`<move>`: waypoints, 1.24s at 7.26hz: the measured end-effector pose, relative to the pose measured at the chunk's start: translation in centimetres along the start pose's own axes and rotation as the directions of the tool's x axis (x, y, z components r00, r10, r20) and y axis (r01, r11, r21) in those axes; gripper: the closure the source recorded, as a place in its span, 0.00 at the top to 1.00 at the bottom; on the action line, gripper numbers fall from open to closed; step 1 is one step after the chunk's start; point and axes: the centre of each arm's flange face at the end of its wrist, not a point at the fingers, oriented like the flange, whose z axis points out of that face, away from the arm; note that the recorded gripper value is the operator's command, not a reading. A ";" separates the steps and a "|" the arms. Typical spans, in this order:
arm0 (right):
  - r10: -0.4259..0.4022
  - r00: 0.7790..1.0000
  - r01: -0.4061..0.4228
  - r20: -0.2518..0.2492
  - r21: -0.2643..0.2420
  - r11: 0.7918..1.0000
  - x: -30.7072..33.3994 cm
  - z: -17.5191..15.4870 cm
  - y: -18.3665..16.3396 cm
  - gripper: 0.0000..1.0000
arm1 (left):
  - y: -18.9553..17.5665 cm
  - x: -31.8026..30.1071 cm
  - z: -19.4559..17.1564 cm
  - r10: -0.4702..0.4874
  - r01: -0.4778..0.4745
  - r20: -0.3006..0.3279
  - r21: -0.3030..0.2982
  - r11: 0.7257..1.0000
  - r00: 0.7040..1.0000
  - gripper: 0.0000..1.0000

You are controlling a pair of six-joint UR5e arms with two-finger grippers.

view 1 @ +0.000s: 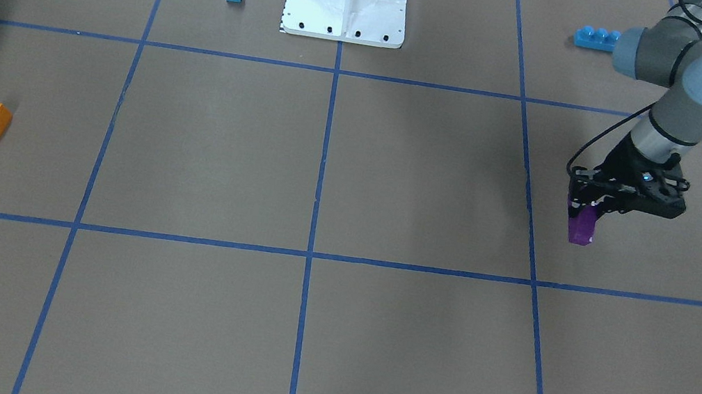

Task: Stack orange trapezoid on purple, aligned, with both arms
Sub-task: 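Carry the purple block with the left gripper to the table center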

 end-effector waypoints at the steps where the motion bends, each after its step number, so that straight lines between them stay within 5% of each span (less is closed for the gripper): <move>1: 0.001 1.000 -0.001 0.000 -0.001 1.000 0.0 0.0 0.1 1.00 | -0.4 5.8 0.3 0.000 0.000 -0.013 -0.029 1.000 1.000 0.00; 6: 0.005 1.000 -0.005 -0.002 -0.003 1.000 0.1 0.1 0.1 1.00 | 3.5 29.1 2.8 -0.034 0.034 0.003 -0.080 0.996 0.999 0.00; 9: 0.006 1.000 -0.006 -0.002 -0.003 1.000 0.1 0.1 0.2 1.00 | 4.5 36.1 5.5 -0.050 0.052 0.025 -0.079 0.996 0.998 0.00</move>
